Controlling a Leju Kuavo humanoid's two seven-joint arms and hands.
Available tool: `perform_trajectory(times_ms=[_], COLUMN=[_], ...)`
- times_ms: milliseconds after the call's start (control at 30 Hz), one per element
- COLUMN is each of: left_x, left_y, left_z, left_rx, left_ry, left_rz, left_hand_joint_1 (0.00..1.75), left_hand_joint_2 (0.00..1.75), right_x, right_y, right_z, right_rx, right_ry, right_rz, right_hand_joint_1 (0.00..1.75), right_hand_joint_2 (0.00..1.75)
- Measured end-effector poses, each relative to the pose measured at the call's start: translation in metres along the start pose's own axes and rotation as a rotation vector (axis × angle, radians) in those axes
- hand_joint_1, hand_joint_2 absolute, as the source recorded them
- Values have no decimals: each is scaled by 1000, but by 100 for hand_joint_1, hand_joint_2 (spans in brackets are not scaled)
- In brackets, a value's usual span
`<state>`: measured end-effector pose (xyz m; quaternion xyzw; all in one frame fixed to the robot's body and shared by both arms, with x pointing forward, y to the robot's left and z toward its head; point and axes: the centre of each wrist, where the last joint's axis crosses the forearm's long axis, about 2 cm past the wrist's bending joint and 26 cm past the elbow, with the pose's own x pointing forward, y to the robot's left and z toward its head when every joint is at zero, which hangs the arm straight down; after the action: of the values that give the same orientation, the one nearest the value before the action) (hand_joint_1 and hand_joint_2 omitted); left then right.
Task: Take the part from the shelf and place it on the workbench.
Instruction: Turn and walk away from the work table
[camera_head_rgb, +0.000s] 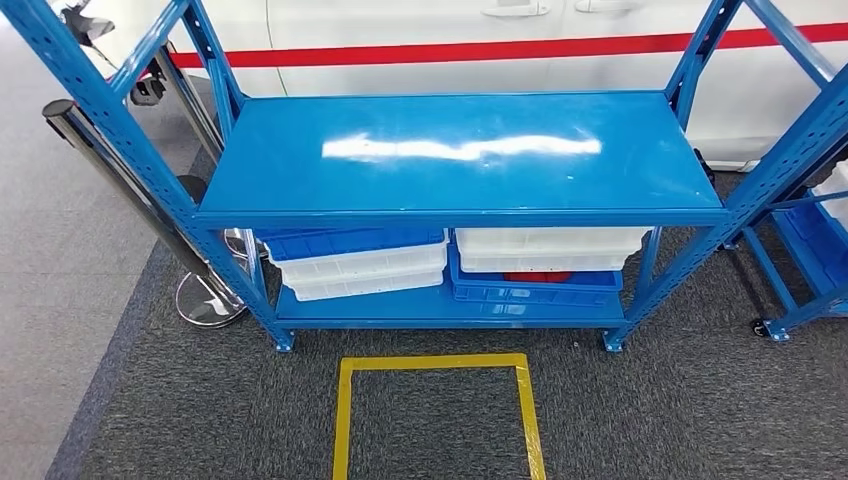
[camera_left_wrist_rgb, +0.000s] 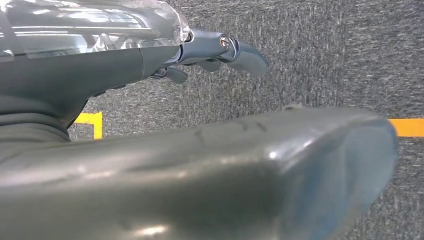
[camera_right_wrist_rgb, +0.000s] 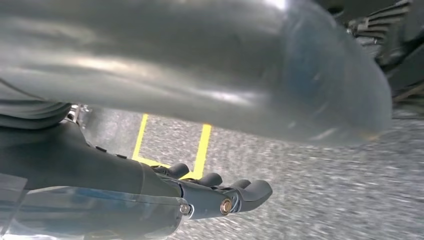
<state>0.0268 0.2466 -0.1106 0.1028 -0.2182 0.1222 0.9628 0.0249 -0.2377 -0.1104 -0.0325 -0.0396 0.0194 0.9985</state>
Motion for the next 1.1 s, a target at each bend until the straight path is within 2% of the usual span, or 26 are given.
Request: perform_trajectory(times_ms=[267,767,900,1100], left_x=[-3,-4,-3,-4], left_y=[5,-2,-2,-2], left_z=[0,3,2,3], left_rx=[8,60,68,70], left_ry=[18,58,61,68], left_rz=[-3,17,17,14], left_hand_joint_1=[0,0,0,0], left_hand_joint_2=[0,0,0,0], right_x=[2,5,6,5], right_y=[1,1,1,1], right_z=[0,0,0,0], right_rx=[2,10,13,12], right_ry=[-3,-12,-14,-15], right_rz=[7,31,37,37], right_hand_joint_1=[0,0,0,0], right_hand_joint_2=[0,0,175,175])
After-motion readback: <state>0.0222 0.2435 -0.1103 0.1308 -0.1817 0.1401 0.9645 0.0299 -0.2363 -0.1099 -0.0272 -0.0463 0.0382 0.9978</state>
